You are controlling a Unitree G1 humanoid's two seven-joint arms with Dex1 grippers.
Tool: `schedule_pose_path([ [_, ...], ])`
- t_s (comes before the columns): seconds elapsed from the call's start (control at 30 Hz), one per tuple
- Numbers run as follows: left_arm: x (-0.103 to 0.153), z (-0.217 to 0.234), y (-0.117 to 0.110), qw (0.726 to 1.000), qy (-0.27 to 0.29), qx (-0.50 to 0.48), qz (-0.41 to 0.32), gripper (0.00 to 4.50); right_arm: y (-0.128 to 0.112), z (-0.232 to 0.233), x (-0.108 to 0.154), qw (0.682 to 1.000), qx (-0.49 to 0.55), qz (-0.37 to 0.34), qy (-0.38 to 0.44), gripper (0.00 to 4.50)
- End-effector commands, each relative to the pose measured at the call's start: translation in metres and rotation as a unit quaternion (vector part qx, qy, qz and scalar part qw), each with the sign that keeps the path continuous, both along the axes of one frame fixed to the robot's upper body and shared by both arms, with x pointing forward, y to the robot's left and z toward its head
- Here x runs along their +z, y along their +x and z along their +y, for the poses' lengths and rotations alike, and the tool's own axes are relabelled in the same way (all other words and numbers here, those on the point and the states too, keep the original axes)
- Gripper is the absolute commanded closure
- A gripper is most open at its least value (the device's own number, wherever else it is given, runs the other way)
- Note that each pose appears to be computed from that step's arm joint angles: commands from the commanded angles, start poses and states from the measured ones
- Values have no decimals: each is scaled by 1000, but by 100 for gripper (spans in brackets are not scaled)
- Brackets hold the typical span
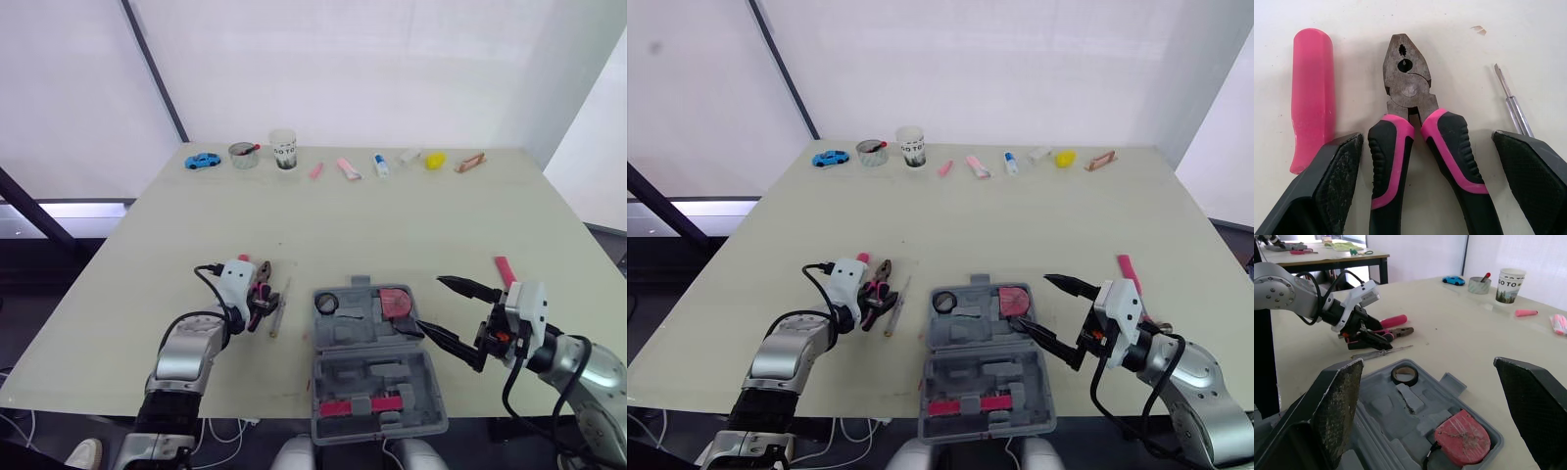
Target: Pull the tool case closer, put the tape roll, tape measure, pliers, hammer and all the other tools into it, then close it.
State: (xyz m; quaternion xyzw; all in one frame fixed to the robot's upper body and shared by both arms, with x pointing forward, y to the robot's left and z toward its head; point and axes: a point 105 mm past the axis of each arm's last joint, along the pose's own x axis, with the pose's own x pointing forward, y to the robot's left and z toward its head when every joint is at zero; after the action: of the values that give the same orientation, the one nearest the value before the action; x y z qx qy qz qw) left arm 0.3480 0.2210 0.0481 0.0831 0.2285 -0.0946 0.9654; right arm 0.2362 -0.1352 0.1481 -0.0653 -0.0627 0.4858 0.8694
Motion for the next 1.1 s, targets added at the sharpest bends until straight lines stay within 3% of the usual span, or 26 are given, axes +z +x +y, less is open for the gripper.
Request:
schedule_pose_path([
  [0.03,6,3,3,1000,1,6,-12,0,-8,7,11,999,34,-22,-4,1],
  [0.37,5,1,1,1000,-2,7,-9,0,-19,5,9,995,87,-28,-32,1],
  [0.73,6,7,2,999,5,36,-20,0,-14,5,6,996,79,-26,-27,1],
  [0.87,9,11,4,998,4,53,-31,157,-15,5,4,996,78,-24,-26,0],
  [1.1,8,9,5,998,-8,62,-30,157,-14,4,4,997,72,-24,-27,0],
])
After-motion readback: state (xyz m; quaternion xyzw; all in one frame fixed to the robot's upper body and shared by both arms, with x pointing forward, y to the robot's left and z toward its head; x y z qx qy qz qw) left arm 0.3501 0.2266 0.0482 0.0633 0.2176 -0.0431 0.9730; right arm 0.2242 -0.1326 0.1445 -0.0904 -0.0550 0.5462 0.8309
